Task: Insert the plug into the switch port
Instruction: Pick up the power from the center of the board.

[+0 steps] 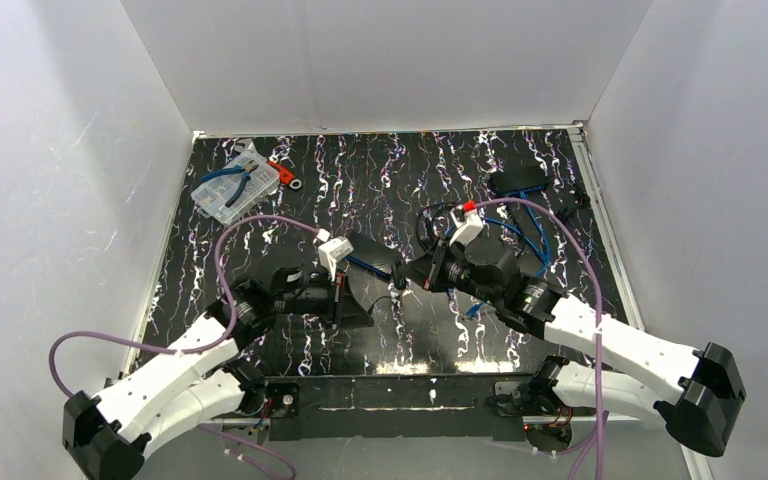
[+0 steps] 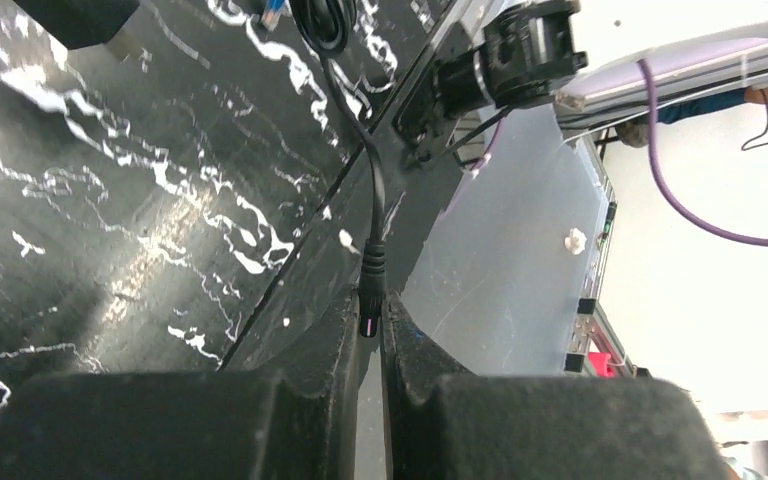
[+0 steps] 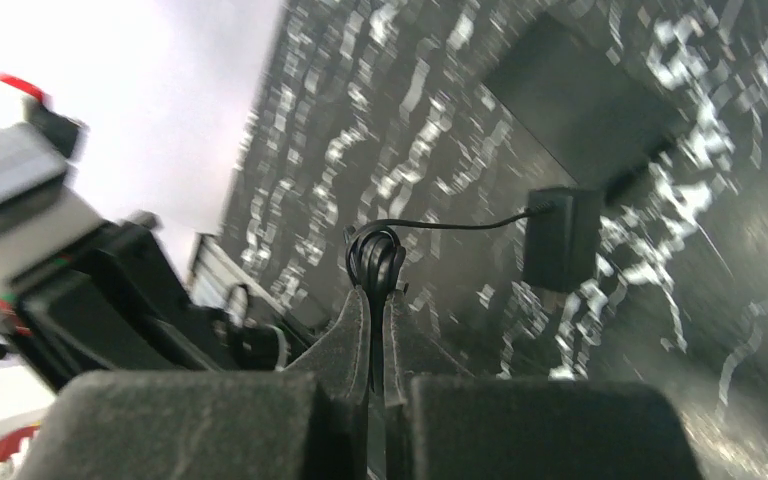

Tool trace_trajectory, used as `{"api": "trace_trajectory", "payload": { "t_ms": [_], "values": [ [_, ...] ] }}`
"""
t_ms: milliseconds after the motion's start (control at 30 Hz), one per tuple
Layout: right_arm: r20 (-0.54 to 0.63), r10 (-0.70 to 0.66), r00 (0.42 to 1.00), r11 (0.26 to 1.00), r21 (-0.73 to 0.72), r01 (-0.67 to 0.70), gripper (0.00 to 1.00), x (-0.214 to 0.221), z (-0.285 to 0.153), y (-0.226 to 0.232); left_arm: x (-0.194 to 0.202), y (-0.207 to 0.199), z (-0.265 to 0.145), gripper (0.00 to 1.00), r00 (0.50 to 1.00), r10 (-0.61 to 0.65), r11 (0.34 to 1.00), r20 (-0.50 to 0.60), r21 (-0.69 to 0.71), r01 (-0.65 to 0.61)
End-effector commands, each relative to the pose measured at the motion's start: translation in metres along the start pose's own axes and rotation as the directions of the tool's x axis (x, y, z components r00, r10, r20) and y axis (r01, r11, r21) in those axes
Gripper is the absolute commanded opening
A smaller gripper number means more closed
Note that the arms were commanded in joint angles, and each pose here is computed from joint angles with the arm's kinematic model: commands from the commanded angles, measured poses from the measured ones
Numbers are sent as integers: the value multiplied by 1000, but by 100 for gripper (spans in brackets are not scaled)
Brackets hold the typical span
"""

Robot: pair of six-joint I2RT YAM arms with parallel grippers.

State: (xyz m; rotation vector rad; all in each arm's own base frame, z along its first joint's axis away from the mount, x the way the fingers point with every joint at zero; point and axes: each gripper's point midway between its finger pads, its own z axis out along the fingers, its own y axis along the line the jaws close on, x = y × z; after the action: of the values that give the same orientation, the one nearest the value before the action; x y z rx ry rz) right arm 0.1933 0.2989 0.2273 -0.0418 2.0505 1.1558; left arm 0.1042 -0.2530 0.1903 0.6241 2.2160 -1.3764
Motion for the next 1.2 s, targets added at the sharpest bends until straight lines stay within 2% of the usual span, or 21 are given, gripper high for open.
{"api": "trace_trajectory", "payload": {
  "t_ms": [0,367,500,600,767,900,967,1167],
  "values": [
    [-33,26,999,997,72,-24,1,25,0,-32,20,6,9,0,992,-79,997,-96,16,81],
    [-185,-1,983,983,182,35,2,72,-3,-78,39,21,23,0,961,-180,983,-211,-17,180],
    [-211,-68,975,978,180,107,26,75,-10,-84,43,21,24,0,951,-198,980,-236,-21,199],
    [-200,-146,969,973,146,177,39,67,-17,-80,44,19,24,0,944,-211,977,-256,-17,213],
    [-149,-314,938,944,60,326,51,47,-31,-64,48,12,20,0,930,-216,974,-297,3,227],
    [-125,-477,870,879,-45,475,55,34,-43,-44,52,7,17,0,914,-218,971,-343,19,239],
    [-115,-561,820,825,-155,543,55,34,-50,-24,52,0,14,0,906,-212,968,-366,50,246],
    [-81,-750,656,622,-423,659,55,50,-60,10,54,-15,8,0,885,-200,957,-420,109,267]
  ]
}}
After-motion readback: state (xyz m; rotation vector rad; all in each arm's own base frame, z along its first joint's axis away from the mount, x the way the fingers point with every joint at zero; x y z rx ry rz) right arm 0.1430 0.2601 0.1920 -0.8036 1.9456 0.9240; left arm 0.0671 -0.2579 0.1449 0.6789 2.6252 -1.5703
